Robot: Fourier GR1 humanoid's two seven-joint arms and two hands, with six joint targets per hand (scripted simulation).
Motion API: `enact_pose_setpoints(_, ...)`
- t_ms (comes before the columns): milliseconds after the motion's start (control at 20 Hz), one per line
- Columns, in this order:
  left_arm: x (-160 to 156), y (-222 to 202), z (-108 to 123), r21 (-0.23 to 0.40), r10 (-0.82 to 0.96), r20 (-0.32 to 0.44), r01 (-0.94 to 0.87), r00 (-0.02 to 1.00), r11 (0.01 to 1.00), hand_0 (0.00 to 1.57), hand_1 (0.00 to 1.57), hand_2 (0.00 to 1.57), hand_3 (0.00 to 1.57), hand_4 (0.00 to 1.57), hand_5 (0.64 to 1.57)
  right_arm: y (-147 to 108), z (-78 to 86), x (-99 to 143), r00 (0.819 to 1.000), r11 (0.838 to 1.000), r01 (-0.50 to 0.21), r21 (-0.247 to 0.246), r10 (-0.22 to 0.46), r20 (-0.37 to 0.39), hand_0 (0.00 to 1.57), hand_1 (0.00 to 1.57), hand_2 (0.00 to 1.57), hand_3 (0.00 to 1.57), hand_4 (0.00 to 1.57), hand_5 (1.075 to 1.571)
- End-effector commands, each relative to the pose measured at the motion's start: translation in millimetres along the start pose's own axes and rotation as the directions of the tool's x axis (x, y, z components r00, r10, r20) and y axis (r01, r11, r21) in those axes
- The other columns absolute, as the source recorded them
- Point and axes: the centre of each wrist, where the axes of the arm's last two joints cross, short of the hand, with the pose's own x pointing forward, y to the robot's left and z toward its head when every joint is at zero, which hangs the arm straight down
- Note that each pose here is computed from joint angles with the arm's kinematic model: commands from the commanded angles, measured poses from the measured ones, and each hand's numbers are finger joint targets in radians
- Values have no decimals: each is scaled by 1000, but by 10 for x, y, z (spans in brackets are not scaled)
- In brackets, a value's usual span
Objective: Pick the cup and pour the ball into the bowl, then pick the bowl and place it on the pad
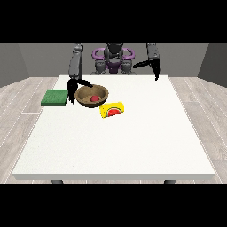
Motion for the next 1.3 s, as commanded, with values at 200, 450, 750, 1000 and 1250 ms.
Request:
enact_pose_setpoints(200,85,78,99,5,-15,17,15,1000,1000,0,0,0,0,0,1566,23,-50,-159,1000,1000,4,-15,-4,-12,0,0,0,0,142,1564)
enact_pose_setpoints(450,200,177,49,12,-12,85,11,996,1000,0,0,0,0,0,1566,-82,143,-381,980,985,82,-153,-108,-167,0,0,0,0,464,1547)
enact_pose_setpoints(750,396,44,-97,-59,34,124,-27,992,998,0,0,0,0,568,1549,-464,246,-351,877,867,-461,-188,413,-246,1571,1571,1571,1570,920,1536)
enact_pose_setpoints(1000,110,18,61,-64,45,8,-44,999,997,0,0,0,0,824,1497,-311,174,-313,789,787,-587,-191,502,-355,1571,1571,1571,1383,910,1563)
enact_pose_setpoints(1250,-431,599,377,46,35,-130,-29,991,998,0,0,0,0,973,1423,97,-202,22,753,789,-601,-128,504,-423,1571,1571,1571,945,844,1563)
